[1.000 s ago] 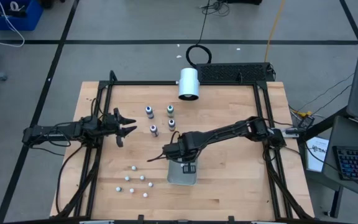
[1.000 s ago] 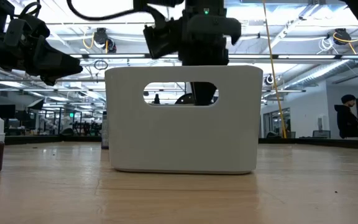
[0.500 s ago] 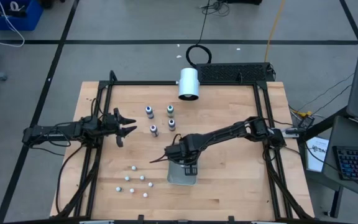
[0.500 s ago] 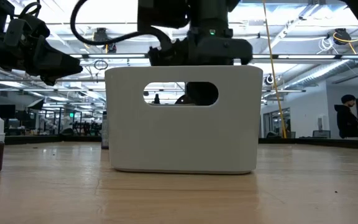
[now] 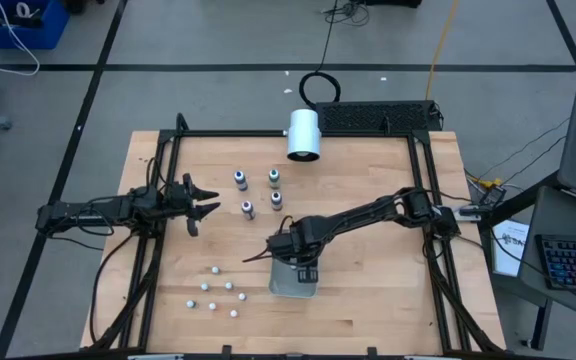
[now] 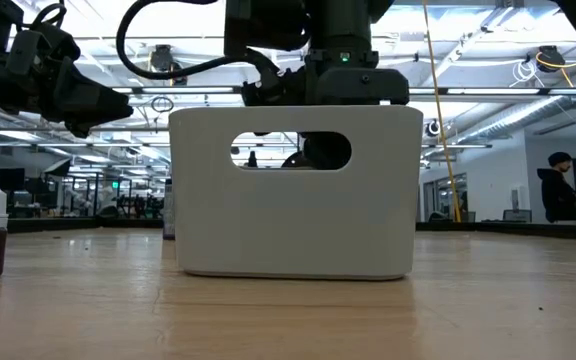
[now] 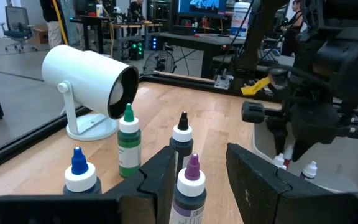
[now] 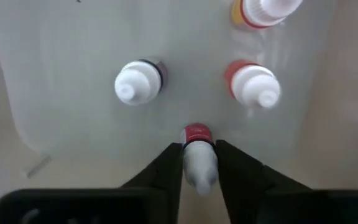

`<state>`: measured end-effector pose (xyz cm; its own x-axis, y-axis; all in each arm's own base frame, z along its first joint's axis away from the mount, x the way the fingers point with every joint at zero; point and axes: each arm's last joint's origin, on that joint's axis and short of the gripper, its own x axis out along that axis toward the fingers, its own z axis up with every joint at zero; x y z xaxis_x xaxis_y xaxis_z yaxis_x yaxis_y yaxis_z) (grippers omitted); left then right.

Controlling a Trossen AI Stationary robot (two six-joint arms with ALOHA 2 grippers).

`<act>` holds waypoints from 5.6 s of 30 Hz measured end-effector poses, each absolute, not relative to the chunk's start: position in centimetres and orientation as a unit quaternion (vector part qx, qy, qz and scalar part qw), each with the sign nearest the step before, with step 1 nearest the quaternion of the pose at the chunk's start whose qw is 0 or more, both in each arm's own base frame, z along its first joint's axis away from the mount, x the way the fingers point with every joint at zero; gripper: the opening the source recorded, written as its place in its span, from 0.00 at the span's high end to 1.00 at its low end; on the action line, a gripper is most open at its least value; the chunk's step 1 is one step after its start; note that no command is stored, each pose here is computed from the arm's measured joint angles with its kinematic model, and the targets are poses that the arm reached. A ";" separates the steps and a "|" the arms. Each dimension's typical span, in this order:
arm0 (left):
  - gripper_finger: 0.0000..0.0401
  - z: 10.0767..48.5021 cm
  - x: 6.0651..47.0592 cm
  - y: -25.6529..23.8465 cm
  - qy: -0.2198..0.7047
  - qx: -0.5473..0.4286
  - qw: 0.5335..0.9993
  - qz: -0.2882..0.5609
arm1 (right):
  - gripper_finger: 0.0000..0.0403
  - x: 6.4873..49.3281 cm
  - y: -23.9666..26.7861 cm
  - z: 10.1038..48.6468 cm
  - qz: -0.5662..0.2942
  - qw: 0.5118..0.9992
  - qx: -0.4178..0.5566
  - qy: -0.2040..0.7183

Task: Pick & Place food coloring
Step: Put the small red food coloring bottle into the gray bin, then put the small black food coloring bottle into the gray bin

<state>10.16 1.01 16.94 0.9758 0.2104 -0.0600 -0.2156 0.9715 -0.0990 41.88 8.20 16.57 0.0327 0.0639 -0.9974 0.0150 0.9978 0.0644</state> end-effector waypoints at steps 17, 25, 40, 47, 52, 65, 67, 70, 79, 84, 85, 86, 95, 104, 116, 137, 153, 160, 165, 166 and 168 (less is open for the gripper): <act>0.63 16.9 10.2 1.0 0.024 -0.053 0.993 0.107 | 0.55 40.3 8.0 22.3 -0.013 0.752 0.080 0.654; 0.63 16.9 10.2 1.0 0.024 -0.053 0.993 0.107 | 0.56 34.1 8.5 29.5 -0.089 0.798 0.025 0.596; 0.63 16.9 10.2 1.0 0.024 -0.053 0.993 0.107 | 0.57 15.9 5.8 22.6 -0.206 0.923 0.037 0.323; 0.63 16.9 10.2 1.0 0.024 -0.053 0.993 0.107 | 0.58 12.7 3.2 17.4 -0.158 0.968 0.030 0.193; 0.63 16.9 10.2 1.0 0.024 -0.053 0.993 0.107 | 0.58 11.9 2.0 16.2 -0.112 0.988 0.022 0.107; 0.63 17.0 10.2 1.0 0.020 -0.053 0.993 0.107 | 0.58 11.2 -0.9 16.6 -0.082 0.994 -0.020 0.067; 0.63 17.0 10.2 1.0 0.020 -0.053 0.993 0.107 | 0.58 11.0 -1.2 16.6 -0.086 0.994 -0.022 0.063; 0.63 17.0 10.2 1.0 0.020 -0.054 0.993 0.107 | 0.58 10.6 -1.5 16.4 -0.085 0.995 -0.019 0.055; 0.63 17.5 10.2 1.0 -0.006 -0.056 0.993 0.106 | 0.58 9.6 -2.3 16.8 -0.123 0.992 -0.016 0.002; 0.63 17.6 10.2 1.0 -0.008 -0.057 0.993 0.105 | 0.58 9.5 -2.4 17.1 -0.144 0.989 0.000 -0.016; 0.63 17.6 10.2 1.0 -0.008 -0.059 0.993 0.105 | 0.58 9.5 -2.4 17.1 -0.147 0.989 0.016 -0.020; 0.63 17.6 10.2 1.0 -0.009 -0.066 0.992 0.105 | 0.58 9.5 -2.4 17.1 -0.150 0.988 0.033 -0.022; 0.63 17.4 10.2 0.9 0.001 -0.150 0.985 0.083 | 0.58 9.5 -2.4 17.1 -0.151 0.985 0.074 -0.029; 0.59 23.3 11.3 0.8 0.130 -0.258 0.951 0.110 | 0.58 9.5 -2.4 17.1 -0.151 0.985 0.074 -0.029; 0.61 27.7 20.9 -5.3 0.549 -0.204 0.809 0.052 | 0.58 9.5 -2.4 17.1 -0.151 0.985 0.074 -0.029; 0.62 20.4 22.1 -13.6 0.664 -0.163 0.708 0.175 | 0.58 9.5 -2.4 17.1 -0.151 0.985 0.074 -0.028; 0.62 18.1 21.1 -14.4 0.642 -0.193 0.717 0.191 | 0.58 9.5 -2.4 17.1 -0.151 0.985 0.074 -0.028; 0.62 18.0 21.1 -14.3 0.632 -0.187 0.725 0.199 | 0.58 9.5 -2.4 17.1 -0.151 0.985 0.074 -0.028; 0.62 17.4 20.8 -14.2 0.636 -0.196 0.718 0.207 | 0.58 9.5 -2.4 17.1 -0.151 0.985 0.074 -0.028; 0.62 17.1 20.7 -14.1 0.637 -0.197 0.715 0.208 | 0.58 9.5 -2.4 17.1 -0.151 0.985 0.074 -0.028; 0.62 16.6 20.5 -14.0 0.638 -0.202 0.713 0.209 | 0.58 9.5 -2.4 17.1 -0.151 0.985 0.074 -0.028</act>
